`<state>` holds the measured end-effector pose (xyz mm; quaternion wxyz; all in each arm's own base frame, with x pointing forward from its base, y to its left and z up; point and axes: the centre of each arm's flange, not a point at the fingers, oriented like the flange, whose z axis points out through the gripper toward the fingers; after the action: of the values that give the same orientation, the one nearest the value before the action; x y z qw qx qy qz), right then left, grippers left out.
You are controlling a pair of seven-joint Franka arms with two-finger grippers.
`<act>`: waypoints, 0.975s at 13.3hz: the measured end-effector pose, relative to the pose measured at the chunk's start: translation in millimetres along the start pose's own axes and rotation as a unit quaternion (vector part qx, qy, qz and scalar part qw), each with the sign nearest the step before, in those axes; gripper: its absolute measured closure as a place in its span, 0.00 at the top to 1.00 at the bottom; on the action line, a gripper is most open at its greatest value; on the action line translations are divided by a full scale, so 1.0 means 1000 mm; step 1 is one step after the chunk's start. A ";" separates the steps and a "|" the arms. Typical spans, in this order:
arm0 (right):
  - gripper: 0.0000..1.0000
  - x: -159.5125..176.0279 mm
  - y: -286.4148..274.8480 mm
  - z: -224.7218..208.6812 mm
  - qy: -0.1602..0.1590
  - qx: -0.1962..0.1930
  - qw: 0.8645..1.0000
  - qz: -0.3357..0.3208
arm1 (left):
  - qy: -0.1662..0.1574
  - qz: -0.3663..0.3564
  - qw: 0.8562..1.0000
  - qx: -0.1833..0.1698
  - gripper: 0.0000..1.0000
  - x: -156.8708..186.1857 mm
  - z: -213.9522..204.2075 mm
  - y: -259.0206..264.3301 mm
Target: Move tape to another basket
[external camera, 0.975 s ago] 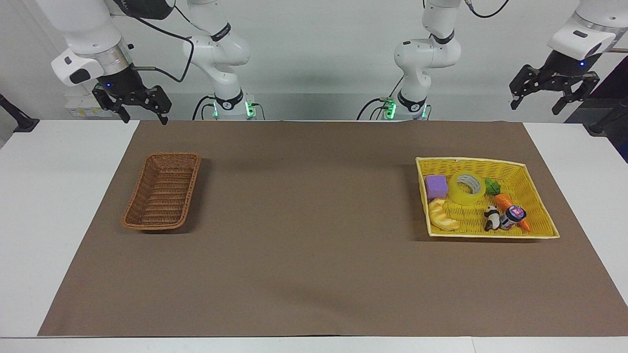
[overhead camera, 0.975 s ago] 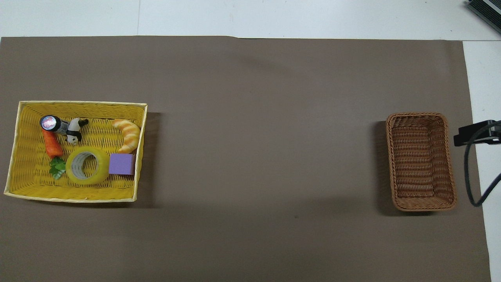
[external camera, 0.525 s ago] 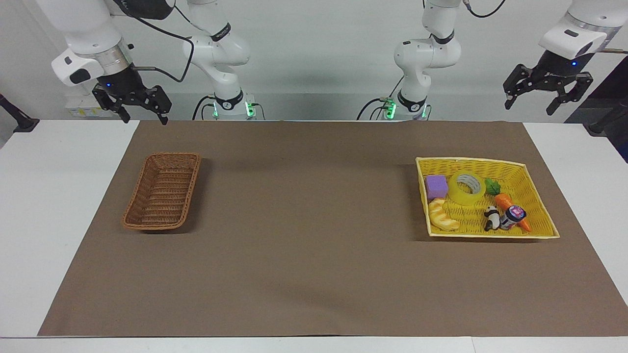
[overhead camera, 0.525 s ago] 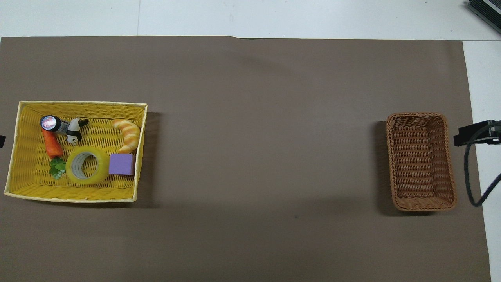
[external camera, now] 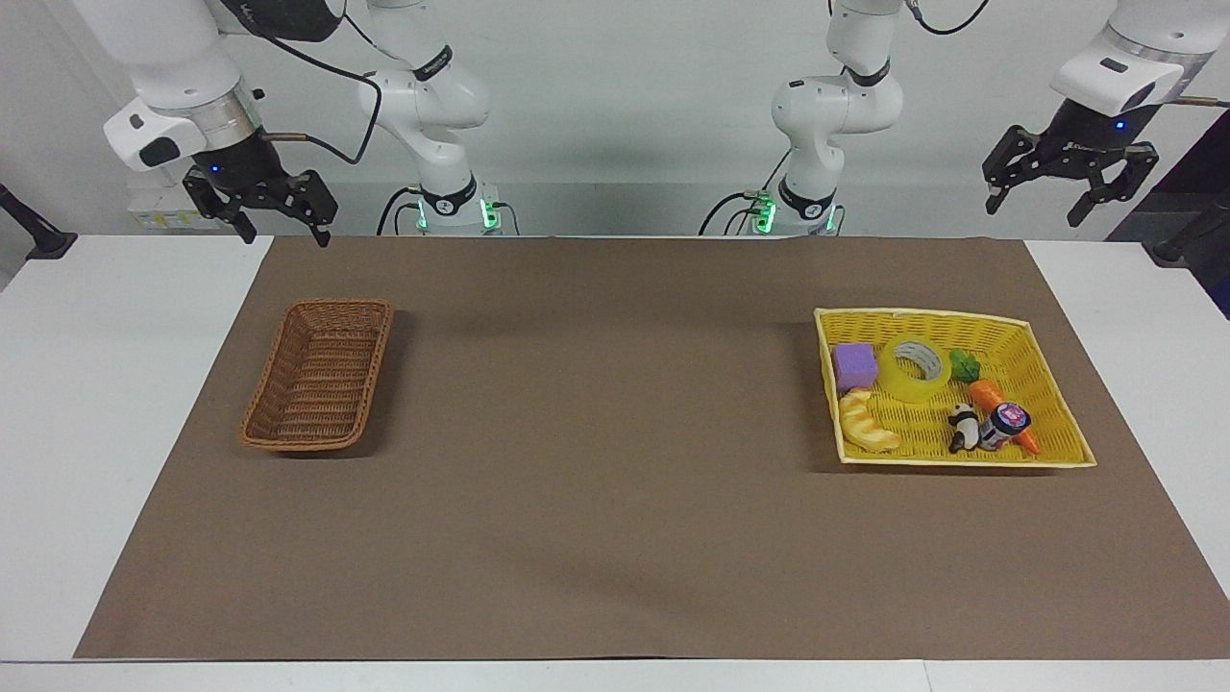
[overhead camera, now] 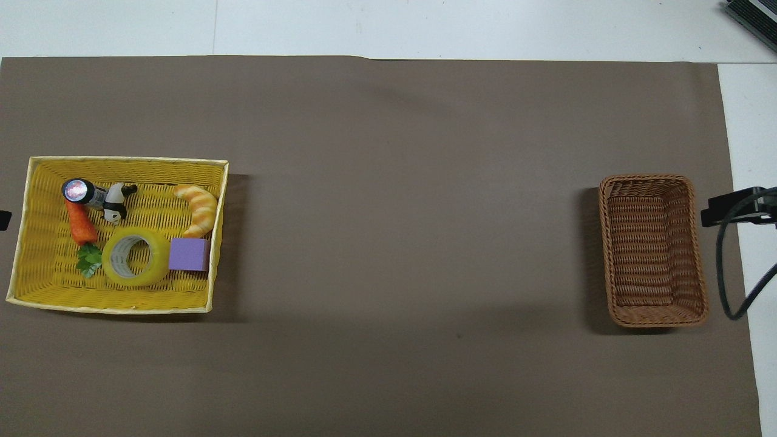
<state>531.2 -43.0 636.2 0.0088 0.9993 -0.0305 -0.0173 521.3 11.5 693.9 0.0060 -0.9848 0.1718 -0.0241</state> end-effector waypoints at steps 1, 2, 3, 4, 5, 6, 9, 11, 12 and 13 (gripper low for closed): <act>1.00 0.000 0.000 0.000 0.000 0.000 1.000 0.000 | 0.001 0.010 1.000 0.000 1.00 0.000 0.000 0.000; 1.00 0.000 0.000 0.000 0.000 0.000 1.000 0.000 | 0.001 0.018 1.000 0.001 1.00 0.001 0.001 0.000; 1.00 -0.001 0.000 0.000 0.000 0.000 1.000 0.000 | 0.002 0.025 1.000 0.001 1.00 0.001 0.003 -0.001; 1.00 -0.001 0.000 -0.001 -0.001 0.000 1.000 0.000 | 0.003 0.033 0.999 0.001 1.00 0.003 0.006 -0.001; 1.00 -0.003 0.000 -0.003 -0.003 0.000 1.000 0.000 | 0.007 0.045 0.999 0.003 1.00 0.004 0.011 -0.003; 1.00 -0.004 0.000 -0.006 -0.003 0.000 1.000 0.000 | 0.008 0.058 0.998 0.004 1.00 0.005 0.014 -0.005; 1.00 -0.009 -0.002 -0.014 -0.003 0.000 1.000 -0.001 | 0.007 0.114 0.993 0.004 1.00 0.007 0.029 -0.010; 1.00 -0.010 -0.003 -0.015 -0.003 0.000 1.000 -0.003 | 0.005 0.143 0.990 0.003 1.00 0.009 0.043 -0.013; 1.00 -0.010 -0.004 -0.015 -0.003 0.000 1.000 -0.003 | 0.003 0.153 0.988 0.002 1.00 0.009 0.051 -0.015; 1.00 -0.010 -0.004 -0.015 -0.003 0.000 1.000 -0.004 | 0.002 0.165 0.986 0.001 1.00 0.011 0.061 -0.015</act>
<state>522.3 -37.7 651.3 0.0088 0.9994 -0.0265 -0.0205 539.6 22.7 633.8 0.0107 -0.9429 0.3319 -0.0248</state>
